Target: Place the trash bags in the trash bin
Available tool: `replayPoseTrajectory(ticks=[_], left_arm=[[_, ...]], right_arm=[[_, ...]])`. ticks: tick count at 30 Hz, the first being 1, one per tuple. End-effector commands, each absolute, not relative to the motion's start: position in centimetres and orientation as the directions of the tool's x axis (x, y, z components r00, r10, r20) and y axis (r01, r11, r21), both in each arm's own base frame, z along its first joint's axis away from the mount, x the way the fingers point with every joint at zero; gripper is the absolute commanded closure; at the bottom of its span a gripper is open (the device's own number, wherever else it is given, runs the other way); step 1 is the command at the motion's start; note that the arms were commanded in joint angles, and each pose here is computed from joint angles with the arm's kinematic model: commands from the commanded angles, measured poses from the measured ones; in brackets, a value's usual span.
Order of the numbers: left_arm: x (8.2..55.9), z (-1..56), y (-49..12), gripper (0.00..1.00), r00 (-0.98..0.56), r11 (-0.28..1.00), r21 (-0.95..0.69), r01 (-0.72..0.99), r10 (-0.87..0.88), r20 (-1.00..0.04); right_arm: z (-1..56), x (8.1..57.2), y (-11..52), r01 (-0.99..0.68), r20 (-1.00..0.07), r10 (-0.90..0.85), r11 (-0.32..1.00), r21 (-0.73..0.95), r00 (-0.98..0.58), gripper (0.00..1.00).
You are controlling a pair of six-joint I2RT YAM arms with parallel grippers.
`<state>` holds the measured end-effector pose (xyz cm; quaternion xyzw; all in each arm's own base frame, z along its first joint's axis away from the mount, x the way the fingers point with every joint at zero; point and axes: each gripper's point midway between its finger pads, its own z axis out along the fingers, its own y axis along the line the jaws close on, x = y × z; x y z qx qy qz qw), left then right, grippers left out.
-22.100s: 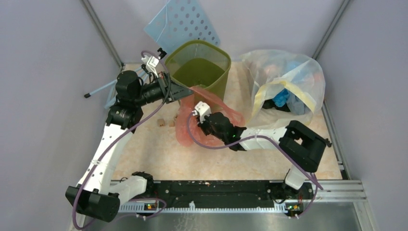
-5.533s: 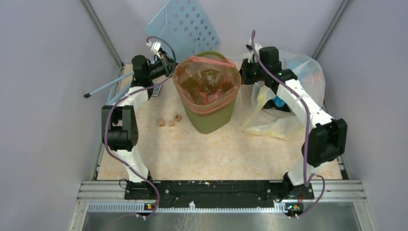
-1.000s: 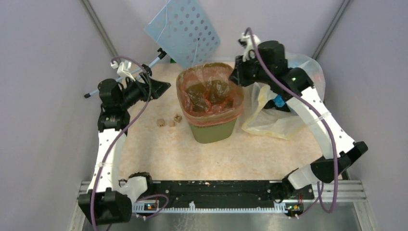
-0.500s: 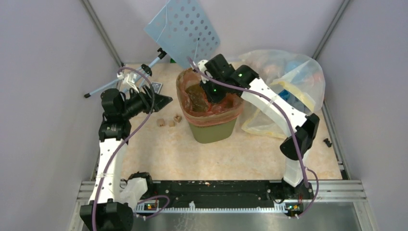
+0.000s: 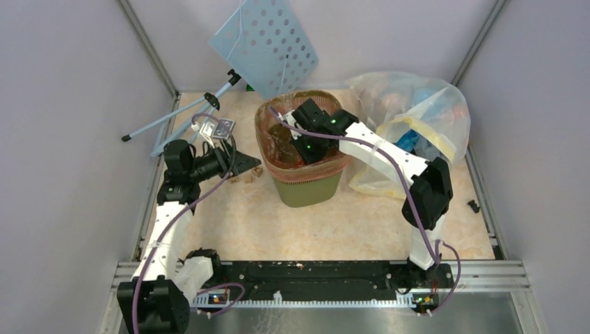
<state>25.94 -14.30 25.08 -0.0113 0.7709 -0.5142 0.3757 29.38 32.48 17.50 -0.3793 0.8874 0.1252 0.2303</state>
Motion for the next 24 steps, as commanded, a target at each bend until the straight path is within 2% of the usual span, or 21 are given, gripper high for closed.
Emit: replayPoseTrajectory(ticks=[1,14,24], left_arm=[[25.9,26.2,-15.0,0.32,-0.693,0.423,-0.787,0.45,-0.39,-0.606],[26.9,22.7,-16.2,0.32,-0.76,0.411,-0.819,0.401,-0.349,-0.548],[27.3,20.1,-15.8,0.34,-0.782,0.45,-0.818,0.358,-0.334,-0.526]], right_arm=[[16.5,30.2,33.8,-0.734,-0.531,-0.603,0.677,0.053,-0.595,1.0],[11.4,29.3,33.9,-0.748,-0.432,-0.649,0.656,0.098,-0.626,1.0],[8.5,29.5,33.3,-0.737,-0.385,-0.651,0.662,0.135,-0.654,1.0]])
